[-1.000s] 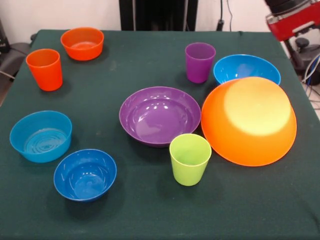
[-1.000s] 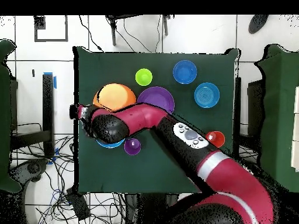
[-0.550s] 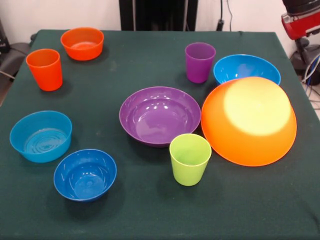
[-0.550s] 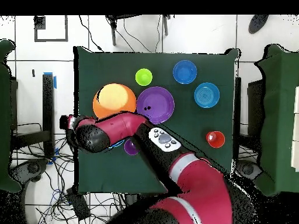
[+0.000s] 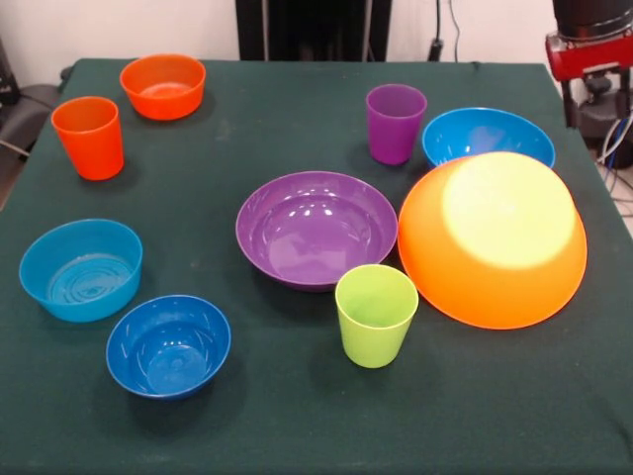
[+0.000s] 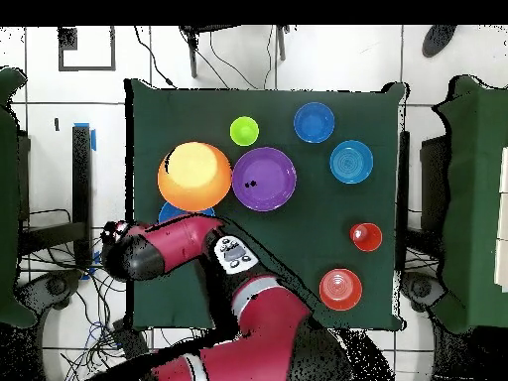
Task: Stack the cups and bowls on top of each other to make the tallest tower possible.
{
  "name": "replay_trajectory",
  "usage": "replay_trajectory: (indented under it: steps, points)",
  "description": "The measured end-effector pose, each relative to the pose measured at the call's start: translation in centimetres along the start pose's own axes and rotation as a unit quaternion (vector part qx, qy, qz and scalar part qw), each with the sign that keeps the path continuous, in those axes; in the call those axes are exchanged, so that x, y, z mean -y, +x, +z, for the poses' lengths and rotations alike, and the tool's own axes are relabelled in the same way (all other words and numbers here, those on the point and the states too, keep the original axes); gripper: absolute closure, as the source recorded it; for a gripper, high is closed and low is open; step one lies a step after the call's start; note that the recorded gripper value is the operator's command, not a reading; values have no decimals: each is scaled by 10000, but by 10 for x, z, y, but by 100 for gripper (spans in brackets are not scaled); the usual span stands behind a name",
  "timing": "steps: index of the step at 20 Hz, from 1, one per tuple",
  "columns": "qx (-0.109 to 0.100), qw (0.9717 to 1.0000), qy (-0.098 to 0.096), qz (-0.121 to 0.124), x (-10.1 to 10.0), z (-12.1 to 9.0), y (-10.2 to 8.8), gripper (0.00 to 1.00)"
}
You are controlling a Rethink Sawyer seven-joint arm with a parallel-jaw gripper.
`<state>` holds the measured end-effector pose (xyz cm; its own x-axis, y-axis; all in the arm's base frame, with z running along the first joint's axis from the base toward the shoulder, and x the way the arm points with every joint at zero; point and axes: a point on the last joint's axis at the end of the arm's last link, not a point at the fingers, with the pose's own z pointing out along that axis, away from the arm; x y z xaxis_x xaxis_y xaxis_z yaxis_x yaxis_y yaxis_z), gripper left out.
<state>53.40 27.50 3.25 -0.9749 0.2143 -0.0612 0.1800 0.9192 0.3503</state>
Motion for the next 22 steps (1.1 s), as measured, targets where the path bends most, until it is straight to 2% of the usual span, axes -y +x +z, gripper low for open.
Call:
replay_trajectory:
  steps: [2,5,8,9,12,15,22]
  points:
    - [-27,10000,86,8,2,1,6,0]
    - [-73,9994,322,90,12,0,17,0]
    - [-88,9989,426,171,20,0,19,0]
    - [-77,9983,530,250,29,-1,18,0]
    - [-63,9973,664,321,40,-1,18,0]
    - [-38,9954,875,384,56,-1,21,0]
    - [52,9921,1179,430,73,5,29,0]
